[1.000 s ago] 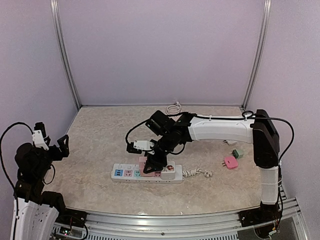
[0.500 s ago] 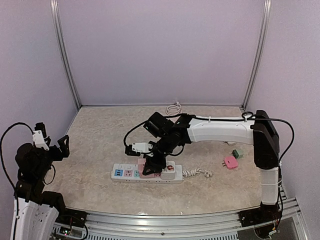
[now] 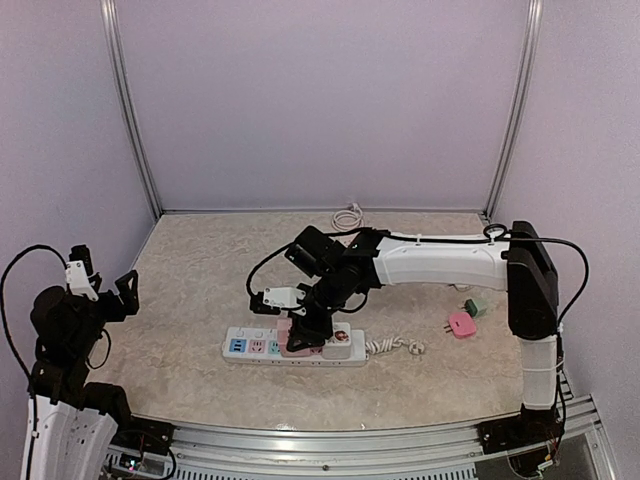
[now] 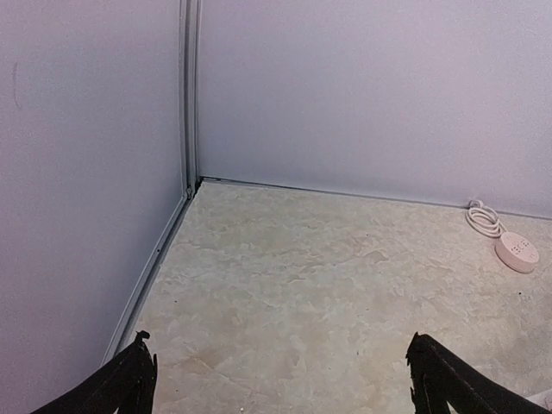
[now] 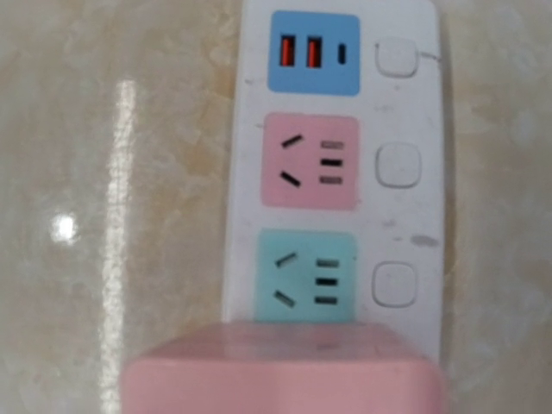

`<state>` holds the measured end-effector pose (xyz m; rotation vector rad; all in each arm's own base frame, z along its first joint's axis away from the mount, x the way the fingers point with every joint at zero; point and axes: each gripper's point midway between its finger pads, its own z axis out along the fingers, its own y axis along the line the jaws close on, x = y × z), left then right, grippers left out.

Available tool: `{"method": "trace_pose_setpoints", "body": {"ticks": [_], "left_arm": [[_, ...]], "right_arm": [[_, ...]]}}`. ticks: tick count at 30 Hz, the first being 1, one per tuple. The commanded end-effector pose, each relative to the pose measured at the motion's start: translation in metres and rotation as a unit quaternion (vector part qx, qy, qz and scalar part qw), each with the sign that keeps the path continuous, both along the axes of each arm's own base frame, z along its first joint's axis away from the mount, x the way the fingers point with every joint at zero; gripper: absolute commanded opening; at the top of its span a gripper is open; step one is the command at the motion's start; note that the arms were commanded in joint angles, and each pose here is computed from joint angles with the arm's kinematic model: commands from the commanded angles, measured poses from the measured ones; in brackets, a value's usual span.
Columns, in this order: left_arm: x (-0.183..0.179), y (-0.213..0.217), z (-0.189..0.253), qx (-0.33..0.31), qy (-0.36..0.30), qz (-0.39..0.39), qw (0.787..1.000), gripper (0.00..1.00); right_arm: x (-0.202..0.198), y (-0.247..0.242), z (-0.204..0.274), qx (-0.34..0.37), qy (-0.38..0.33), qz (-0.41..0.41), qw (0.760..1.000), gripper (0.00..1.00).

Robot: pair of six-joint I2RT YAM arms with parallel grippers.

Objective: Insert the plug

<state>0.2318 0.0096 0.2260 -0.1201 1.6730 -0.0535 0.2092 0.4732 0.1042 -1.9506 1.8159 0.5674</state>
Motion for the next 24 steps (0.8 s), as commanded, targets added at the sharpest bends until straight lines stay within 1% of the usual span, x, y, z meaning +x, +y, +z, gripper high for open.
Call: {"method": "trace_pose_setpoints", "body": {"ticks": [1, 4, 11, 14, 19, 24], "left_arm": [[0.001, 0.0, 0.0, -0.001, -0.006, -0.001, 1.0, 0.99], [0.001, 0.0, 0.0, -0.001, -0.006, -0.002, 1.0, 0.99], [0.0, 0.0, 0.0, 0.0, -0.006, -0.002, 1.0, 0.99], [0.0, 0.0, 0.0, 0.0, -0.007, -0.003, 1.0, 0.99], [0.0, -0.001, 0.0, 0.0, -0.007, -0.004, 1.0, 0.99], [0.0, -0.001, 0.001, 0.0, -0.008, -0.003, 1.0, 0.99]], "right_arm": [[-0.007, -0.017, 0.006, -0.038, 0.009, -0.014, 0.999, 0.0], [-0.01, -0.015, 0.007, -0.032, 0.014, -0.013, 0.999, 0.0], [-0.007, -0.013, -0.01, -0.04, 0.016, -0.019, 0.999, 0.0], [-0.004, -0.023, -0.024, -0.057, 0.017, -0.029, 0.998, 0.0], [0.003, -0.048, -0.06, -0.093, 0.035, -0.051, 0.994, 0.0], [-0.005, -0.061, -0.07, -0.104, 0.043, -0.039, 0.993, 0.0]]}}
